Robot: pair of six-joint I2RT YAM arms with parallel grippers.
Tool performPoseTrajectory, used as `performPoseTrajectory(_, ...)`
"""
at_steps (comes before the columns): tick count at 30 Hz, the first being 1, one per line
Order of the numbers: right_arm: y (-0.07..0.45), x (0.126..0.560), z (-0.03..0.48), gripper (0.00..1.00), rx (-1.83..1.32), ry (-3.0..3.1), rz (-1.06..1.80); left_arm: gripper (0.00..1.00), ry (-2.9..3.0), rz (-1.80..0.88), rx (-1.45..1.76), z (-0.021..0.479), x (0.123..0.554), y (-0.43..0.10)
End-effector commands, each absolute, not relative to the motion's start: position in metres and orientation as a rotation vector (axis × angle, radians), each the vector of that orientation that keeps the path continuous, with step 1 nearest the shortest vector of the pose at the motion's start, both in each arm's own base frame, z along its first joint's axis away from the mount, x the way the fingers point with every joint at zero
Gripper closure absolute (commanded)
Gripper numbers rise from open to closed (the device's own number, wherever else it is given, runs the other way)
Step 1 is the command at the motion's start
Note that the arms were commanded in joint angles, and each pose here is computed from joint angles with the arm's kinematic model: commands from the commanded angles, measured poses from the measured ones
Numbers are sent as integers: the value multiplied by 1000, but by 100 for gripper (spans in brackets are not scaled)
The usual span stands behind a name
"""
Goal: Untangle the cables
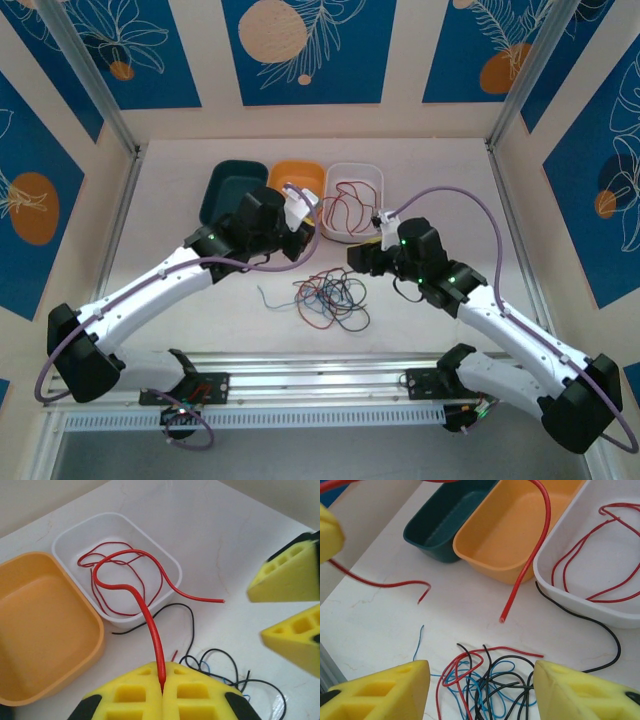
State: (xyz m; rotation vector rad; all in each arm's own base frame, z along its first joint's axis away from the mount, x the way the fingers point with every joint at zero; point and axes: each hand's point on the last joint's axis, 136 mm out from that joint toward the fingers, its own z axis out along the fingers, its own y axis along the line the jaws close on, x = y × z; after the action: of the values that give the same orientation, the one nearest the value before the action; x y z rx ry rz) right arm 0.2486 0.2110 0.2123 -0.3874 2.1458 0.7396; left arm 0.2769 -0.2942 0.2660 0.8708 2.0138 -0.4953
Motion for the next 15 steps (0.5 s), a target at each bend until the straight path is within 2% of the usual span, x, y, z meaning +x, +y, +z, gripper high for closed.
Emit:
performPoseTrajectory(1, 214, 237, 235, 42, -470, 2095, 772, 100, 1977, -472, 961, 268, 269, -286)
performPoseTrajectory(8, 216, 234, 256, 40, -537, 2063, 764, 100, 1902, -530, 1141, 263, 246, -288)
performPoseTrajectory(15, 210, 255, 244, 40, -528, 2109, 625, 100, 1802, -664, 1247, 273, 218, -292)
